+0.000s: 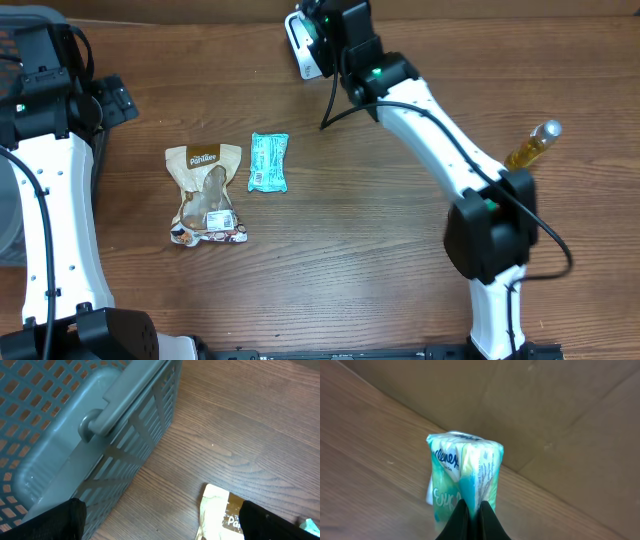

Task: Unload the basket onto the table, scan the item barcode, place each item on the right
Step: 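Carry the tissue pack to the white scanner with the right gripper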

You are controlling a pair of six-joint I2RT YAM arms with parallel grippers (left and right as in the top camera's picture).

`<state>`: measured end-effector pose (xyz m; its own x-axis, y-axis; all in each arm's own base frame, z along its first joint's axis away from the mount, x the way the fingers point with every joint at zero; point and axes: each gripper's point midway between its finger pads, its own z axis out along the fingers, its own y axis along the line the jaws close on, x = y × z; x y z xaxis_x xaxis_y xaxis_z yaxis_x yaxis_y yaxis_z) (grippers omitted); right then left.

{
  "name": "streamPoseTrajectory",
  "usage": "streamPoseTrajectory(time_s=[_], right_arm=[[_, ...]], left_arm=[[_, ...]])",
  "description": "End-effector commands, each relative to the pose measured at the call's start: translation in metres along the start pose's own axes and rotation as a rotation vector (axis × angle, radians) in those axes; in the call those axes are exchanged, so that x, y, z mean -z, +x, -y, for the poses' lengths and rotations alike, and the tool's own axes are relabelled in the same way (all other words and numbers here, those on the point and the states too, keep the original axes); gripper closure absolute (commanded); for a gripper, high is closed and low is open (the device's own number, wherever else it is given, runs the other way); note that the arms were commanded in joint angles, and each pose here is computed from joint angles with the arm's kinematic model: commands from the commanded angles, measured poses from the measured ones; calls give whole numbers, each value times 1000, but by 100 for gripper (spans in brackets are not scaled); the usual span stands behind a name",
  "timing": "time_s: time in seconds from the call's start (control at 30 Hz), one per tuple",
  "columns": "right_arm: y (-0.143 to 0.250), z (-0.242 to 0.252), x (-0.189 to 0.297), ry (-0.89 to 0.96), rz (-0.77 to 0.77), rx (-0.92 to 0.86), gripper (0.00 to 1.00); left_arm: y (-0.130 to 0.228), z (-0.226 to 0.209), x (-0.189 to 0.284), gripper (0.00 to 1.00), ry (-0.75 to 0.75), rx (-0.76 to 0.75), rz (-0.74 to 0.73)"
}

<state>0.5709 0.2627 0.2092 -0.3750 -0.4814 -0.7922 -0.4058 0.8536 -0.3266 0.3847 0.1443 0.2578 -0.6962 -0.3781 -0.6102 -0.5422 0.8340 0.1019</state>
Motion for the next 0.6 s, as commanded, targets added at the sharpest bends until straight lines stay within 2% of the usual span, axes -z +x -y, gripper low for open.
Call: streamPoseTrajectory(time_s=[0.0, 0.2, 0.4, 0.57], right_arm=[[14, 9, -25, 104, -19, 145, 96], [15, 3, -53, 134, 42, 229, 96], [-6, 8, -53, 170, 139, 199, 96], [-9, 5, -58, 167, 168, 194, 96]], left_arm=[[-4, -2, 2, 0, 0, 5, 12], [-4, -2, 2, 0, 1, 4, 12], [-4, -2, 2, 0, 0, 4, 12], [-4, -2, 2, 1, 1, 4, 12]])
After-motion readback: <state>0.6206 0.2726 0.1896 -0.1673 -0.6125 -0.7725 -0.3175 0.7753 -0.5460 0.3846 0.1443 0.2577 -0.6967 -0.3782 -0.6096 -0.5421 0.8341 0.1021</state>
